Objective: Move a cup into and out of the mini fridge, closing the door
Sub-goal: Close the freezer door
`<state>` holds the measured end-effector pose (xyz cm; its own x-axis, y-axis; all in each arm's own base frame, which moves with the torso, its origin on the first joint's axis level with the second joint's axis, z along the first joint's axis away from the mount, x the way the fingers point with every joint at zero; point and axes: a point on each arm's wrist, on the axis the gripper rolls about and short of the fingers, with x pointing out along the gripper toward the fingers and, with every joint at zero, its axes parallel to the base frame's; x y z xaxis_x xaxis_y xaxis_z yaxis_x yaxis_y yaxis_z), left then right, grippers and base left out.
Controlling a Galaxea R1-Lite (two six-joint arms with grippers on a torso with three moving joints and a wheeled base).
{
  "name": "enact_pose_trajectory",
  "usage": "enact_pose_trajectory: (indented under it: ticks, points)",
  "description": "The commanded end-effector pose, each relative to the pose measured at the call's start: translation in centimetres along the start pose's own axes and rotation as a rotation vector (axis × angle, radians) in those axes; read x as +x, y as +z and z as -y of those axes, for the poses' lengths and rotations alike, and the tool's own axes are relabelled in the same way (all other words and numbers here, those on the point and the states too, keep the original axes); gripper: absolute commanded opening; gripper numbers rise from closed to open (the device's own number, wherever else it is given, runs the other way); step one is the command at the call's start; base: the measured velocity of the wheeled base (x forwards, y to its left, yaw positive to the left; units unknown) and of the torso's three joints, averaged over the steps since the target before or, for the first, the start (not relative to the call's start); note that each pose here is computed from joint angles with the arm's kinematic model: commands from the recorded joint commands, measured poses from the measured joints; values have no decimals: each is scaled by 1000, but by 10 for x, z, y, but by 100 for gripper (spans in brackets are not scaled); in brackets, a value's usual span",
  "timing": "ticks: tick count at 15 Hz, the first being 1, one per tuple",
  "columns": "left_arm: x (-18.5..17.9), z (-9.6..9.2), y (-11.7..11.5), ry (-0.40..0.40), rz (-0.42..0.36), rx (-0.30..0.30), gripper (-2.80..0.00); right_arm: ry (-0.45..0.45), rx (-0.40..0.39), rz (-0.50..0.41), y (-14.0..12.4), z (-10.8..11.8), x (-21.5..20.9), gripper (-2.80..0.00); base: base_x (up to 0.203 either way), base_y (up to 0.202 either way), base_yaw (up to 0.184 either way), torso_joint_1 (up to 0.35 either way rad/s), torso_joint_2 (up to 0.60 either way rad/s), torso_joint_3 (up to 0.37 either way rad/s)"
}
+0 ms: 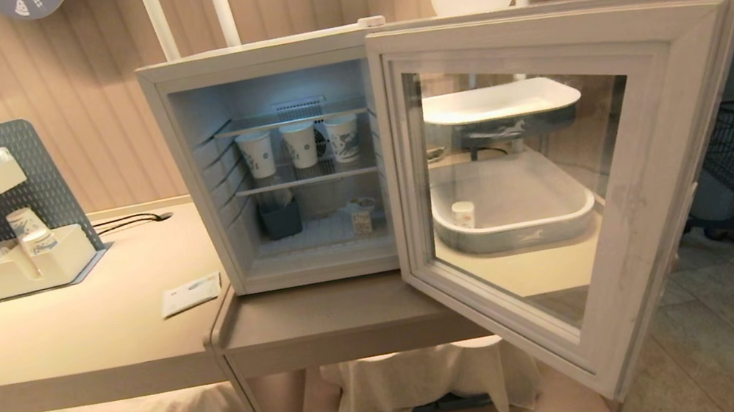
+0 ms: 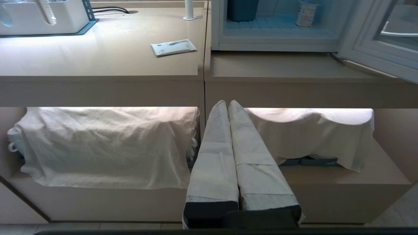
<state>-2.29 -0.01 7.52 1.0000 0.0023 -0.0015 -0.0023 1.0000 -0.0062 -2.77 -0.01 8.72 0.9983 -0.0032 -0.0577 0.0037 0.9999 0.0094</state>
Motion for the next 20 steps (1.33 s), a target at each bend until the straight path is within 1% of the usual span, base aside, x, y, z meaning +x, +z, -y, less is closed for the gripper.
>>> enact_pose_trajectory:
  ticks: [1,3,5,6,8,9,10,12,13,14,15,18,20]
  points:
    - [0,0,0,1,-2,0,-280,9,78,-64,35,0,5,-280,0,0,0,0,0,0]
    - [0,0,0,1,-2,0,-280,39,177,-232,68,-2,35,-280,0,0,0,0,0,0]
    - [0,0,0,1,-2,-1,-280,100,262,-383,90,-7,77,-280,0,0,0,0,0,0]
    - [0,0,0,1,-2,0,-280,135,304,-435,97,-11,102,-280,0,0,0,0,0,0]
    - [0,0,0,1,-2,-1,-280,195,389,-487,106,-11,152,-280,0,0,0,0,0,0]
    - [0,0,0,1,-2,-1,-280,220,440,-499,107,-5,177,-280,0,0,0,0,0,0]
    - [0,0,0,1,-2,-2,-280,242,493,-506,107,6,197,-280,0,0,0,0,0,0]
    - [0,0,0,1,-2,-2,-280,307,604,-520,101,35,230,-280,0,0,0,0,0,0]
    - [0,0,0,1,-2,-2,-280,354,649,-530,96,46,241,-280,0,0,0,0,0,0]
    - [0,0,0,1,-2,0,-280,421,691,-547,92,53,249,-280,0,0,0,0,0,0]
    - [0,0,0,1,-2,-1,-280,478,724,-565,89,57,252,-280,0,0,0,0,0,0]
    - [0,0,0,1,-2,-2,-280,611,816,-652,85,55,255,-280,0,0,0,0,0,0]
    - [0,0,0,1,-2,-2,-280,658,818,-684,91,45,256,-280,0,0,0,0,0,0]
